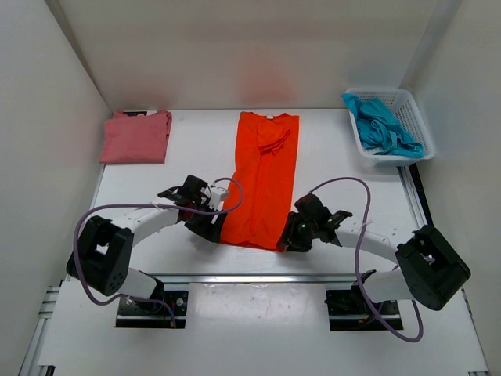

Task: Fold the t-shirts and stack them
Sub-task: Rotate the tshirt 90 degrees, then grab the bottom of the folded rectangular tshirt with both arms

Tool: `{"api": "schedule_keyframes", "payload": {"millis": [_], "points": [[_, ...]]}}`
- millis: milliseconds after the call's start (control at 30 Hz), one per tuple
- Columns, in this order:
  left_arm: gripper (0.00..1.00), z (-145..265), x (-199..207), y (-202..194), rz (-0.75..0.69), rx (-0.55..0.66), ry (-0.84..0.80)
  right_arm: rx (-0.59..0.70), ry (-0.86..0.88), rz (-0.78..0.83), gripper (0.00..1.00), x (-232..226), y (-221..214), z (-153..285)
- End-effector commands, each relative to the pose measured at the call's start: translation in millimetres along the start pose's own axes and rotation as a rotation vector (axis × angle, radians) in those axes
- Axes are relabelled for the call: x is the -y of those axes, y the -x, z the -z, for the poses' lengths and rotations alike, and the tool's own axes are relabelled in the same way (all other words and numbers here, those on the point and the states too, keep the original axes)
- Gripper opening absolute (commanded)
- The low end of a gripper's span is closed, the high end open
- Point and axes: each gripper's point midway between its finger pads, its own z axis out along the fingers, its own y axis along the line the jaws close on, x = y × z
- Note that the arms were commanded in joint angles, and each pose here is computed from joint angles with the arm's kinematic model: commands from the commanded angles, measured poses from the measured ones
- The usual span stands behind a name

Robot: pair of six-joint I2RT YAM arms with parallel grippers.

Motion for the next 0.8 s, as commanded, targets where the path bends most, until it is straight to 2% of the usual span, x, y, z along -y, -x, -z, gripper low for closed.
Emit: {"api": "schedule_keyframes", "payload": {"millis": [0, 33, 67, 100, 167, 300, 433, 533, 600, 633, 700, 767], "points": [[0.79, 1, 0, 13, 0.008, 0.041, 0.002, -0.061, 0.007, -0.018, 0.45, 1, -17, -9], [0.79, 2, 2, 13, 0.009, 0.043, -0.002, -0.069, 0.006, -0.014, 0.41, -1, -19, -11], [0.79, 1, 5, 10, 0.003, 0.033, -0.009, -0.079, 0.011, -0.025, 0.29, -3, -20, -12], [0.79, 1, 5, 12, -0.012, 0.039, -0.013, -0.09, 0.008, -0.029, 0.23, -1, -24, -12], [0.78, 2, 7, 18, -0.034, 0.05, -0.01, -0.089, 0.01, -0.038, 0.0, 1, -24, -10], [0.77, 11, 6, 27, -0.108, 0.07, 0.025, -0.046, 0.026, -0.072, 0.0, 8, -18, 0], [0.77, 24, 16, 44, -0.282, 0.117, 0.056, -0.041, 0.034, -0.084, 0.0, 27, -19, 9], [0.79, 31, 31, 53, -0.491, 0.145, 0.094, -0.018, 0.085, -0.085, 0.0, 33, -17, 16], [0.81, 29, 43, 52, -0.723, 0.138, 0.14, -0.003, 0.103, -0.082, 0.0, 36, -17, 19], [0.81, 30, 45, 51, -0.776, 0.143, 0.157, 0.002, 0.1, -0.08, 0.0, 37, -18, 20], [0.82, 24, 48, 39, -1.021, 0.097, 0.216, -0.005, 0.103, -0.087, 0.0, 40, -22, 20], [0.8, 19, 44, 27, -1.159, 0.052, 0.218, -0.018, 0.102, -0.095, 0.0, 44, -29, 18]]}}
